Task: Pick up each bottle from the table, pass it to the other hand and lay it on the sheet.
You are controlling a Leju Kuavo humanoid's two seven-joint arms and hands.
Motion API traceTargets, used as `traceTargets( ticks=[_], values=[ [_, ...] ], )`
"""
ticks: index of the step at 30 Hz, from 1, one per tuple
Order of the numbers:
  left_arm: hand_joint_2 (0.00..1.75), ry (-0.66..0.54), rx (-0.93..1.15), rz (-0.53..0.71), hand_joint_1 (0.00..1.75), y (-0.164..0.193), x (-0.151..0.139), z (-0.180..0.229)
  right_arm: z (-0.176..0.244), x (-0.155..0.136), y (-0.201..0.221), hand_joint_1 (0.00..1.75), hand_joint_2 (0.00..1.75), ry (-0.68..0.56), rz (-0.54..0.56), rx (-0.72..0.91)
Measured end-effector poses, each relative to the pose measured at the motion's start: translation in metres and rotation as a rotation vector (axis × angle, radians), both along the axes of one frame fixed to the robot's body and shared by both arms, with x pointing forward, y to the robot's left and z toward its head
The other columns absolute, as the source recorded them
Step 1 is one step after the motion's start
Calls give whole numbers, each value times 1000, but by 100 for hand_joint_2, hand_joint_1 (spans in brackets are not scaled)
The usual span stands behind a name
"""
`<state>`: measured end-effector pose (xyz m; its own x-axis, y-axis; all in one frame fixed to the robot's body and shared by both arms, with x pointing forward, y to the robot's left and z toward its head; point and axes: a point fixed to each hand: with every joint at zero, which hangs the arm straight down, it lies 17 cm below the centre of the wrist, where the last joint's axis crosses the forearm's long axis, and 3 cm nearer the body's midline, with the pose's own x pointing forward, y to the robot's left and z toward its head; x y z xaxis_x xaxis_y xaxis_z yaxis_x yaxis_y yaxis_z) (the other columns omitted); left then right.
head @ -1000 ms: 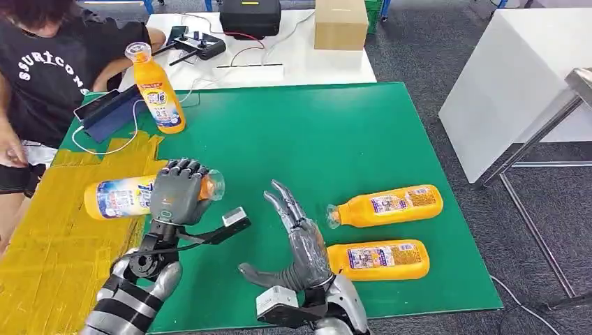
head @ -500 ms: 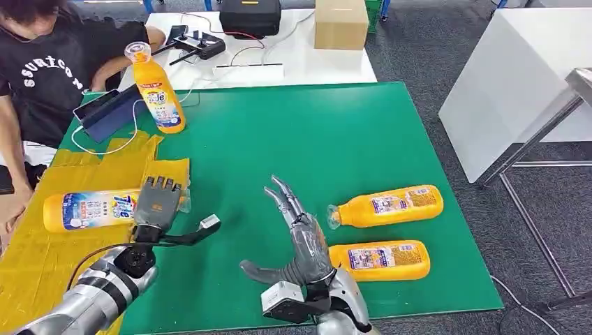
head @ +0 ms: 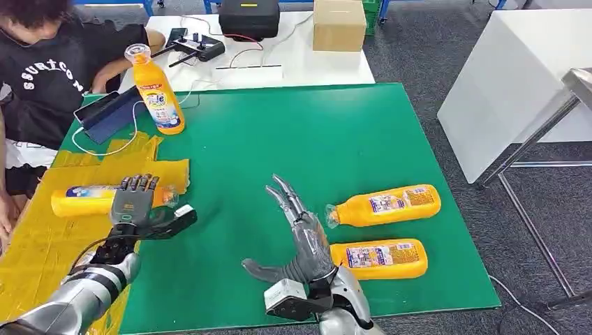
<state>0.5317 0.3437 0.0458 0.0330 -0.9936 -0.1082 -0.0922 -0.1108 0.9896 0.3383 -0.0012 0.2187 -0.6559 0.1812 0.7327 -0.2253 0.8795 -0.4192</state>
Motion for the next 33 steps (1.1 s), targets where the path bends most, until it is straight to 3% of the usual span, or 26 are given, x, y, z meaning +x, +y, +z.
traceTargets(
  ticks=[8,17,20,26,33],
  values=[
    [175,4,-339,17,0,-10,0,-4,-2,1,-1,0,175,0,-9,-9],
    [175,-43,-944,-80,0,-55,1,13,-4,1,-1,0,175,-7,-23,-20],
    [175,-117,-1155,-147,0,-72,-8,37,-10,1,-3,0,175,-24,-49,-69],
    [175,-206,-1227,-207,0,-82,-18,74,-20,0,-8,0,175,-20,-59,-107],
    [175,-248,-1236,-231,0,-82,-24,89,-22,2,-12,0,175,-19,-66,-114]
  ],
)
